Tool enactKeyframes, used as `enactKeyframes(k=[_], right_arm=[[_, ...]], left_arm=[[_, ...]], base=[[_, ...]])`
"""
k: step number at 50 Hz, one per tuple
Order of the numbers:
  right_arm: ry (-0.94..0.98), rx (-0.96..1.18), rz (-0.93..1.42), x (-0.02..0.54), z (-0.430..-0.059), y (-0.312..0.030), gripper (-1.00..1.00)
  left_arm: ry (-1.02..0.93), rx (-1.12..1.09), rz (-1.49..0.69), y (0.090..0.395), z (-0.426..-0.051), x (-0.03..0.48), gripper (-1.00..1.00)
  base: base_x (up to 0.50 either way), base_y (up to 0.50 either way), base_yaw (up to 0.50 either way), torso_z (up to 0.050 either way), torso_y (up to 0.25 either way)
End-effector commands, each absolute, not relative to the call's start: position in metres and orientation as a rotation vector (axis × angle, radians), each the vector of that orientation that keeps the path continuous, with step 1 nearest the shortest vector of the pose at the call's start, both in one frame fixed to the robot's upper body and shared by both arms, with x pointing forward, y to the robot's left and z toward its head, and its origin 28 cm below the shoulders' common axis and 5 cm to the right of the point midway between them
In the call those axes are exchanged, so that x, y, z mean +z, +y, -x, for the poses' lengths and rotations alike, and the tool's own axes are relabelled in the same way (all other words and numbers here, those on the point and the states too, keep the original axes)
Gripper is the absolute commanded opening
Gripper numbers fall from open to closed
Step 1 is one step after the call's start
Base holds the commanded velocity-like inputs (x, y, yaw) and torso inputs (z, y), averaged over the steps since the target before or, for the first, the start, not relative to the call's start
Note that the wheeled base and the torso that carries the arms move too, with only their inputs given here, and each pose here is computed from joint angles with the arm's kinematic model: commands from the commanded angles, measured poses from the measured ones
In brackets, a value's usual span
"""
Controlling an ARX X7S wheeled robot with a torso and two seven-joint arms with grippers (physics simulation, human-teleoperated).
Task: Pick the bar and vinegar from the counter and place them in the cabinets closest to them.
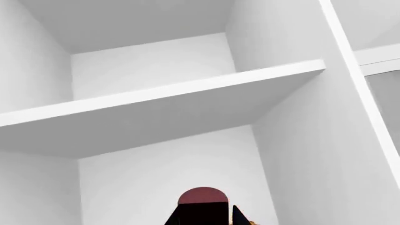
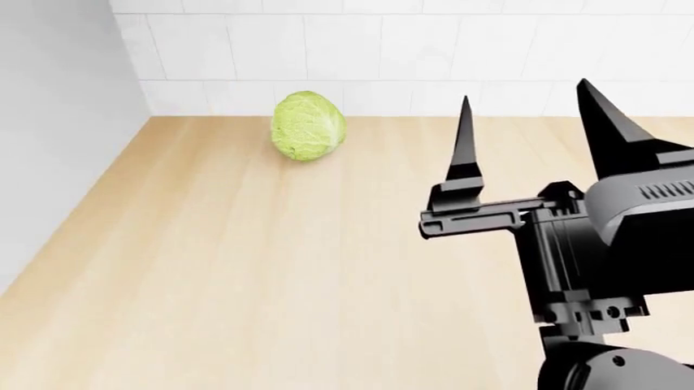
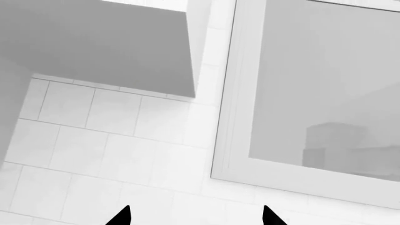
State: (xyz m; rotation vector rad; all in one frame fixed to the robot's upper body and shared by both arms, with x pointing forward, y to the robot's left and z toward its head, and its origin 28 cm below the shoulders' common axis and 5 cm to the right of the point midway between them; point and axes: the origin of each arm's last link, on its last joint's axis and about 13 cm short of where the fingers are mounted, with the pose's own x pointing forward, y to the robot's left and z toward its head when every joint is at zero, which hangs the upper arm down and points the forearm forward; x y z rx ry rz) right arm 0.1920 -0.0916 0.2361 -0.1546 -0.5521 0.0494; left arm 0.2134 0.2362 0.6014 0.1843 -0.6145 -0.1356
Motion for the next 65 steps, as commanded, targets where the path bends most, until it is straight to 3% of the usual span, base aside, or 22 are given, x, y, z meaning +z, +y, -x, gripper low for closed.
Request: enactKeyframes(k=[1,20,65], right_arm=[[-0.553,0.04,0.153,0.234,-0.189,-0.093,1.0],[-0.548,0.031,0.146,0.23,-0.186,-0.094,1.0],[-0.539,0.014,0.144,0.228,-0.183,-0.096,1.0]], left_arm=[[-0.59,-0.151,-0.2,0.219,-0.232,0.608,-1.0],[-0.564,-0.195,-0.229,0.193,-0.257,0.603,-1.0],[-0.501,-0.191,-0.194,0.161,-0.3,0.577,-1.0]], base=[[0.0,0.0,0.0,0.0,0.0],[0.0,0.0,0.0,0.0,0.0],[0.0,0.0,0.0,0.0,-0.001]])
